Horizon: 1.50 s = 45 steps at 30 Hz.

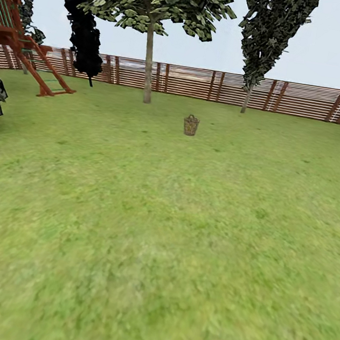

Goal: Take the three Easter eggs out of the wicker basket on the lawn in the garden, then place them on the lawn next to a single tree (choose any tree) so that all three eggs are next to the same tree and none are left in the basket.

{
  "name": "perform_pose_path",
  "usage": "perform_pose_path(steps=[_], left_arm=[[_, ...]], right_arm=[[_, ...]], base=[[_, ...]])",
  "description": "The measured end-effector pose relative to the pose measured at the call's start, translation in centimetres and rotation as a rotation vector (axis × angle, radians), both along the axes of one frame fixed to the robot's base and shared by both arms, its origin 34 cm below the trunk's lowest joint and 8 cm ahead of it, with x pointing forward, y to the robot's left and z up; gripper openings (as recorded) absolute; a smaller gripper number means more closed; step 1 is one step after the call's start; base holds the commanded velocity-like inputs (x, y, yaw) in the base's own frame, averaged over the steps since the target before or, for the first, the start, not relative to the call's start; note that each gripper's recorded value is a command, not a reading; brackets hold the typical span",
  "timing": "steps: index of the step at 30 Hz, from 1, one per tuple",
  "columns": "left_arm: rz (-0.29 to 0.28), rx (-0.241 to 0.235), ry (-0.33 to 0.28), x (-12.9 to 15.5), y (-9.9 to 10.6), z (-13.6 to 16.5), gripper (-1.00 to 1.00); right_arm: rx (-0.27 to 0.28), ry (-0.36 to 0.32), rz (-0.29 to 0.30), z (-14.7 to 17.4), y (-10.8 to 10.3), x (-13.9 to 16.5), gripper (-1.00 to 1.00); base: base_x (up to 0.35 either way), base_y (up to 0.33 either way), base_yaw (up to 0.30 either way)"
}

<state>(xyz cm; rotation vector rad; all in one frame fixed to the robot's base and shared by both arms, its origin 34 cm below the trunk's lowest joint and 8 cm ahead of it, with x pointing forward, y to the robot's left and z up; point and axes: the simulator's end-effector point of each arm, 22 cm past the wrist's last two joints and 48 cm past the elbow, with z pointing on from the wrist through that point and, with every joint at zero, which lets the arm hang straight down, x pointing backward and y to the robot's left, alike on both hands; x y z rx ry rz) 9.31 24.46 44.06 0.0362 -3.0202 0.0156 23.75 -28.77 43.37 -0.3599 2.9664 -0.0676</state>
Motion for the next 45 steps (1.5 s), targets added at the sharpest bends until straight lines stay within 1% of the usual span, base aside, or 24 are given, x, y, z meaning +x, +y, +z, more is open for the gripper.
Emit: perform_pose_path(steps=[22,45], left_arm=[[0.000,0.001,0.000,0.00,0.05,0.00,1.00],[0.000,0.001,0.000,-0.01,0.10,0.00,1.00]], right_arm=[[0.007,0.000,0.000,-0.03,0.62,0.00,1.00],[0.007,0.000,-0.002,-0.03,0.64,0.00,1.00]], base=[[0.334,0.000,0.000],[0.334,0.000,0.000]])
